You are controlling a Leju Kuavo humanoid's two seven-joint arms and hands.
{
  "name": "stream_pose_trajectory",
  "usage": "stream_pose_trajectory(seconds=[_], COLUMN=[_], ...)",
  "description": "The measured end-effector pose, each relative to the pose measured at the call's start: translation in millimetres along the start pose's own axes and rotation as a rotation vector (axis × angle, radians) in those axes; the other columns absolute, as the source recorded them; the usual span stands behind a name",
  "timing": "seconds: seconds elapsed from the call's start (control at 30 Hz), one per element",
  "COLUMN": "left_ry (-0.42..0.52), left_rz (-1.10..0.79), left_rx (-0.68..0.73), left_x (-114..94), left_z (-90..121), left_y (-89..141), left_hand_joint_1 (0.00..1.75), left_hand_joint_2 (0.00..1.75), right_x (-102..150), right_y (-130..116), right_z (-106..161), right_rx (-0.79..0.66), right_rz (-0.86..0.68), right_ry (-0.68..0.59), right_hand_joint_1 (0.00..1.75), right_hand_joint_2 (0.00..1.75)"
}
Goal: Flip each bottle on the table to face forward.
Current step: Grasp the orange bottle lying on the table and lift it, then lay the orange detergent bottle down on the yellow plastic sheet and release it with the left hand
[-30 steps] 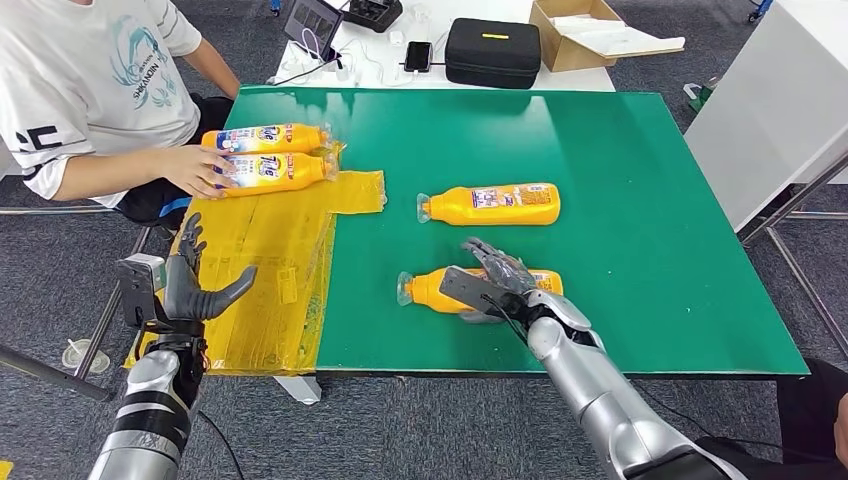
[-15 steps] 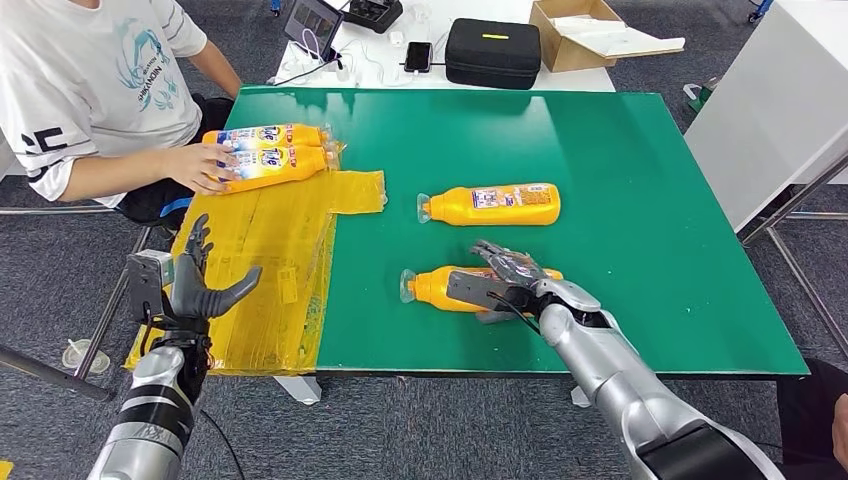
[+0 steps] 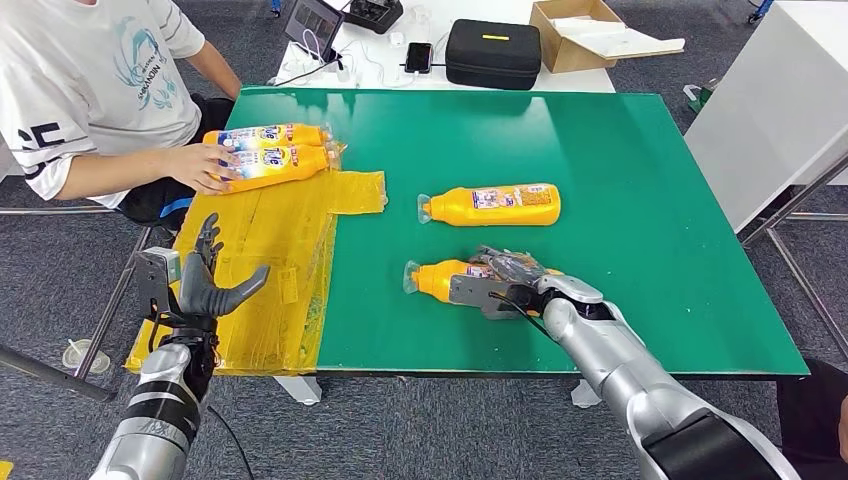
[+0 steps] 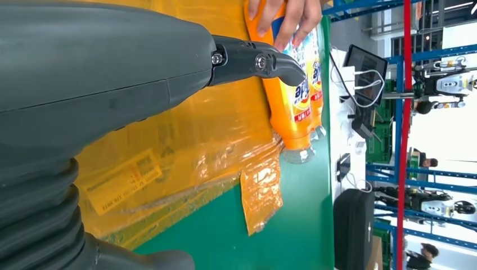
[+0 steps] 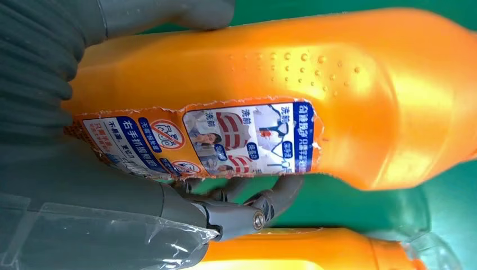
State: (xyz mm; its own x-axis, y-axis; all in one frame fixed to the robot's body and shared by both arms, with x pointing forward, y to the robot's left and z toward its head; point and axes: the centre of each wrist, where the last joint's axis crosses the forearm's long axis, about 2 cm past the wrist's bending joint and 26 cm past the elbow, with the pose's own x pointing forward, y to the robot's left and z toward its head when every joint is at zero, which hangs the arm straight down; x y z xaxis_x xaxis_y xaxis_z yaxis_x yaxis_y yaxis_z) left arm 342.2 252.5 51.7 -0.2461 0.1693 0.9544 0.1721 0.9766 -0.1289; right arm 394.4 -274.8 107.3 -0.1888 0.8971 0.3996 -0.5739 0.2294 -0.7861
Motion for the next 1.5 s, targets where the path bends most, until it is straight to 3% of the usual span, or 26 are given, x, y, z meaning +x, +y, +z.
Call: stream_pose_trajectory(seconds=[0.27, 0.53, 0.7, 0.93, 1.27, 1.5], left_ry=[-0.004, 0.010, 0.015, -0.002, -0.021, 0.006], left_rz=[0.036, 0.140, 0.231, 0.442, 0.632, 0.773], left_rx=[0.003, 0.010, 0.030, -0.011, -0.129, -0.313], left_x=[-0.8, -1.9, 0.5, 9.9, 18.7, 23.8], left_z=[-0.5, 2.7, 3.9, -0.2, -2.5, -2.1], left_y=[-6.4, -19.4, -30.5, -50.0, -70.2, -103.7], left_hand_joint_1=[0.00, 0.00, 0.00, 0.00, 0.00, 0.00], left_hand_joint_2=[1.75, 1.75, 1.75, 1.75, 1.75, 1.75], right_x=[-7.4, 31.5, 56.0, 66.3, 66.0, 94.8], right_y=[8.3, 47.6, 44.8, 50.5, 61.4, 109.3], right_z=[8.3, 22.2, 35.9, 57.5, 62.5, 38.9], right_rx=[-0.103, -0.540, -0.872, -1.122, -1.133, -0.948], right_rz=[-0.089, -0.291, -0.376, -0.485, -0.522, -0.540], right_ry=[-0.052, -0.251, -0.356, -0.406, -0.439, -0.521], right_hand_joint_1=[1.75, 1.75, 1.75, 1.75, 1.71, 1.69], right_hand_joint_2=[1.75, 1.75, 1.75, 1.75, 1.75, 1.75])
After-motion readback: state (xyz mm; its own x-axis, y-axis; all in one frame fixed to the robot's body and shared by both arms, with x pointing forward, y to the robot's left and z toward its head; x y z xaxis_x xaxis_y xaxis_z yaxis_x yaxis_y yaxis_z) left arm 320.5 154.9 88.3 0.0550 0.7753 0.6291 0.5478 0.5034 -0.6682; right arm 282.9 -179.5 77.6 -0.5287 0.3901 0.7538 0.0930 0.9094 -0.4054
